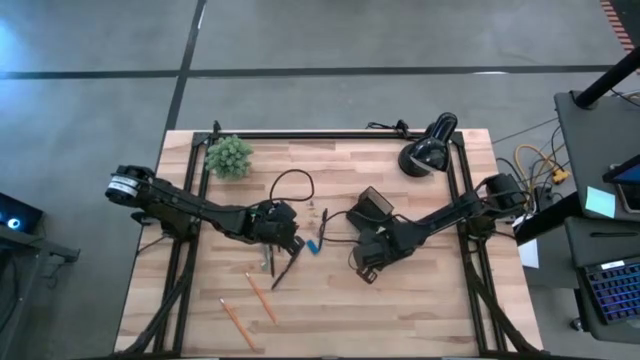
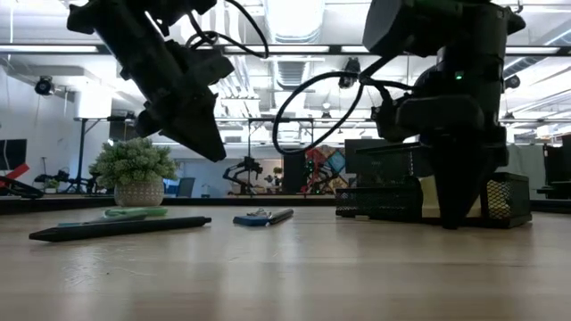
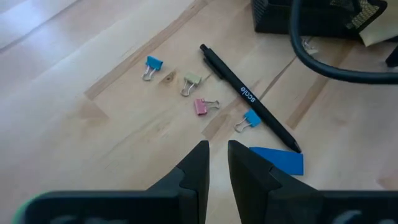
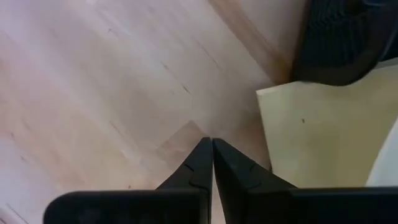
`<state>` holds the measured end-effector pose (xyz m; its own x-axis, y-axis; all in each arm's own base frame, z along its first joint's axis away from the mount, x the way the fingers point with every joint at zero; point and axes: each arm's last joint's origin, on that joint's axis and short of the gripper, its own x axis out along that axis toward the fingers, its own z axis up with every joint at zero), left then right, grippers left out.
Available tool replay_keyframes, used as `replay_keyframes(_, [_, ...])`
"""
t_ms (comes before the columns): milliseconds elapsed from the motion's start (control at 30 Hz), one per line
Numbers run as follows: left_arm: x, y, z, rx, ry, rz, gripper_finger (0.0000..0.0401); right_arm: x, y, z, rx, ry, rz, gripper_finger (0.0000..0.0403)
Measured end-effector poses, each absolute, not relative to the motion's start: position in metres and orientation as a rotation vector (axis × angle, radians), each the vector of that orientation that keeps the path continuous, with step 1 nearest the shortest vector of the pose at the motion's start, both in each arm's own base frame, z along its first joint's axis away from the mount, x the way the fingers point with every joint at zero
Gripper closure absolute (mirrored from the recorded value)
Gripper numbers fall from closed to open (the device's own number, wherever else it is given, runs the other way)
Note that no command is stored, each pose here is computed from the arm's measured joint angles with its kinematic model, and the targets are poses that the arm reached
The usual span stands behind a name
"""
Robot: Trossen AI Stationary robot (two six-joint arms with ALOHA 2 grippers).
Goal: Pick and place office supplies into organizer
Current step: Adjust the black mesh organizer
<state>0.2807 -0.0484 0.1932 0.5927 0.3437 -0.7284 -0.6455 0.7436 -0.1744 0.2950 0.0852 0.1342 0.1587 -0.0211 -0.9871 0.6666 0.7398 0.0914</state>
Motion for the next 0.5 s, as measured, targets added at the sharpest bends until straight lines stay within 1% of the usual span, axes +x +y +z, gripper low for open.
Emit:
replay_keyframes(67, [0.280,-0.048,0.193,-0.451,0.733,0.600,0.0357,0.295,0.083,0.134,0.579,1.320,-0.567,0.0394])
replay_keyframes(233, [0.280,-0.048,0.193,-0.450,0.732,0.600,0.0357,0.293,0.072,0.140,0.449,1.262,-0.774,0.0394])
replay_keyframes(367, [0.280,-0.048,0.193,-0.429,0.738,0.591,0.0357,0.294,0.066,0.144,0.436,1.270,-0.809,0.0394])
replay_keyframes(500, [0.280,-0.048,0.193,-0.427,0.739,0.590,0.0357,0.299,0.066,0.150,0.460,1.252,-0.794,0.0394])
